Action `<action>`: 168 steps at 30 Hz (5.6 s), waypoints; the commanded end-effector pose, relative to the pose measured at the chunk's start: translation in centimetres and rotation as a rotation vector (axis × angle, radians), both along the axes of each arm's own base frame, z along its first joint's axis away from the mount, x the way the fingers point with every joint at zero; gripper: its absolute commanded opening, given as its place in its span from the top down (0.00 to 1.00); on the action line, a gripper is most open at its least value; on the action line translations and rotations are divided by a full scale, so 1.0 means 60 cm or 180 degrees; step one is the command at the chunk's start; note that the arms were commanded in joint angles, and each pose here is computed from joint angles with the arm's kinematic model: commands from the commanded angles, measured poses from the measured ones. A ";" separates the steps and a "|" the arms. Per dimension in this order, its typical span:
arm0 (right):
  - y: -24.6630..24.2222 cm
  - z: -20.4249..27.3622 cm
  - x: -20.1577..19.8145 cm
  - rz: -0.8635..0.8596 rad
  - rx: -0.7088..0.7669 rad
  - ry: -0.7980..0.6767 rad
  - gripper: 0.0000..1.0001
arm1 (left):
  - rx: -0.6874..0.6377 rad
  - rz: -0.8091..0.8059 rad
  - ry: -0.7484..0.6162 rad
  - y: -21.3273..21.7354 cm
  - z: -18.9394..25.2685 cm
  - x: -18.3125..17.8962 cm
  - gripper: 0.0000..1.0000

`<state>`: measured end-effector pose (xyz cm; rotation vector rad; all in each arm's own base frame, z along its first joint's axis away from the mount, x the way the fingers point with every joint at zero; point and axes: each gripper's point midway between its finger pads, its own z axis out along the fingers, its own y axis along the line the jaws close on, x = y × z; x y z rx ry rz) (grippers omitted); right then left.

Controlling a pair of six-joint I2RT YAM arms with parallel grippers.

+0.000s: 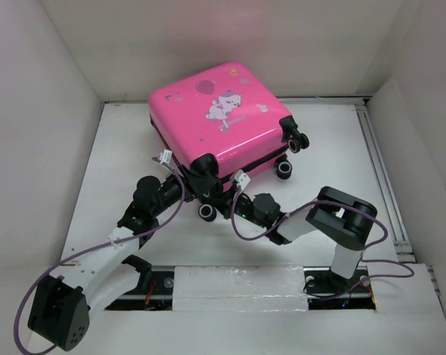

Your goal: Pack the luggage

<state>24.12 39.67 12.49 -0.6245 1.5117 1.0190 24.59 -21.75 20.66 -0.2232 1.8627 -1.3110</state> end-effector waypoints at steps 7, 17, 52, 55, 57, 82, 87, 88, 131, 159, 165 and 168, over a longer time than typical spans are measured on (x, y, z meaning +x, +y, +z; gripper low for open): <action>0.120 0.126 -0.196 0.1453 0.1041 -0.0346 1.00 | -0.1014 -0.0372 -0.1225 -0.048 0.274 -0.039 1.00; 0.090 0.159 -0.181 0.1232 0.1256 -0.0412 1.00 | -0.1061 -0.0665 -0.1098 -0.114 0.270 -0.064 1.00; -0.073 0.062 -0.133 -0.0452 -0.0058 0.0488 1.00 | 0.0460 -0.0527 -0.0821 -0.118 0.161 -0.058 0.86; -0.080 0.050 -0.139 -0.0584 -0.0240 0.0665 1.00 | 0.0524 -0.0683 -0.0677 -0.138 0.129 -0.056 0.90; -0.083 0.042 -0.149 -0.0629 -0.0328 0.0718 1.00 | 0.0512 -0.0801 -0.0562 -0.150 0.105 -0.060 0.90; -0.185 0.091 -0.153 -0.1135 -0.0316 0.1158 1.00 | -0.0431 -0.0984 -0.1022 -0.278 0.194 -0.023 0.38; -0.160 0.023 -0.148 -0.1234 -0.0737 0.1262 1.00 | 0.0090 0.0435 -0.1136 -0.112 0.186 0.016 0.16; -0.153 0.022 -0.146 -0.1240 -0.0767 0.1264 1.00 | 0.0289 0.1038 -0.0974 -0.041 0.175 0.035 0.16; -0.022 0.173 -0.208 -0.0547 -0.0798 0.0563 1.00 | -0.0145 0.0622 -0.0439 0.022 -0.010 0.108 0.07; -0.354 -0.019 -0.246 -0.2114 -0.1607 0.1566 0.42 | 0.0325 0.0856 -0.1018 0.077 0.103 0.061 0.08; -0.388 -0.017 -0.236 -0.2489 -0.1575 0.1576 0.53 | 0.0307 0.0831 -0.1045 0.075 0.107 0.059 0.08; -0.396 -0.001 -0.213 -0.2721 -0.1304 0.1417 0.55 | 0.0279 0.0767 -0.1089 0.068 0.111 0.058 0.10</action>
